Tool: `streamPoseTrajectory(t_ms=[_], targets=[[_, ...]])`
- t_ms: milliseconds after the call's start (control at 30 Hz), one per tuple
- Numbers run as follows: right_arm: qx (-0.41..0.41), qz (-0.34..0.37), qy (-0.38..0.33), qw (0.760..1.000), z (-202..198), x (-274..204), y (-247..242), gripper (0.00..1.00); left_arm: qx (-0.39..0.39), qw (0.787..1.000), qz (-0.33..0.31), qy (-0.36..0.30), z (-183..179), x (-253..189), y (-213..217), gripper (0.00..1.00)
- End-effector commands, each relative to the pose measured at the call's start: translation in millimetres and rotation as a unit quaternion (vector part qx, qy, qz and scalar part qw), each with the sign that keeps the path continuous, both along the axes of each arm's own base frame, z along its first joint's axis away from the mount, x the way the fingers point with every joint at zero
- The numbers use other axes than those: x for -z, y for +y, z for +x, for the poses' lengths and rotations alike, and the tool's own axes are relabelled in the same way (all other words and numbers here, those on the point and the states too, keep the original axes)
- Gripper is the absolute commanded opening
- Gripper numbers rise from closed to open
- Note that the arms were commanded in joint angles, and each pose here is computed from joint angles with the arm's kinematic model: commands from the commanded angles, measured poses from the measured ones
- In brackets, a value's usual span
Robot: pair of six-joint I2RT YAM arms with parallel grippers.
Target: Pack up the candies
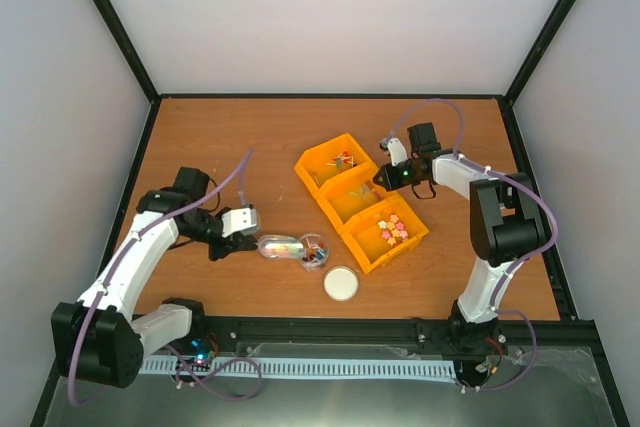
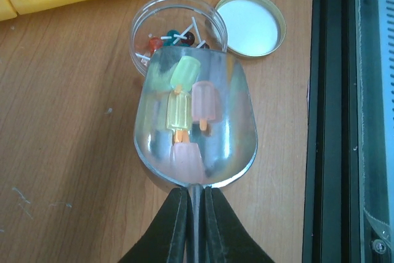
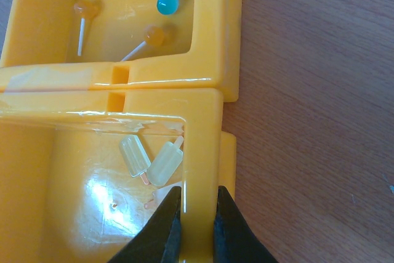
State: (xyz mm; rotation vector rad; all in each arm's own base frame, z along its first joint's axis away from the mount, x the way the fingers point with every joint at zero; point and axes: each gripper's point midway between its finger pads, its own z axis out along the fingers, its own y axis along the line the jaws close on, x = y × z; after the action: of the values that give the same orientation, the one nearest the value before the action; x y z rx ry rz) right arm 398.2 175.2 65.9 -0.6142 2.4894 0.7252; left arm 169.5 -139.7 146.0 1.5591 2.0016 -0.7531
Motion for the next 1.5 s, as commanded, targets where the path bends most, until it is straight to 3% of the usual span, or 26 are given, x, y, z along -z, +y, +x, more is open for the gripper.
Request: streamPoseTrajectory(t_ms=[0,900,1300,1467], targets=[[-0.005,0.019,-0.013,1.000,7.3,-8.1,3.8,0.03,0.004,0.999,0.025,-0.033,8.0,-14.6,-3.5,0.01],[0.016,-0.005,-0.017,1.000,12.8,-6.2,-5.0,0.03,0.026,0.986,0.143,-0.078,15.9,-27.3,-12.8,0.01],[0.016,-0.003,-0.020,1.000,13.8,-8.8,-4.3,0.03,0.027,0.980,0.170,-0.096,19.3,-38.2,-12.3,0.01],[0.025,-0.002,-0.018,1.000,13.9,-8.1,-5.2,0.03,-0.004,0.984,0.149,-0.096,31.0,-54.5,-20.9,0.01]])
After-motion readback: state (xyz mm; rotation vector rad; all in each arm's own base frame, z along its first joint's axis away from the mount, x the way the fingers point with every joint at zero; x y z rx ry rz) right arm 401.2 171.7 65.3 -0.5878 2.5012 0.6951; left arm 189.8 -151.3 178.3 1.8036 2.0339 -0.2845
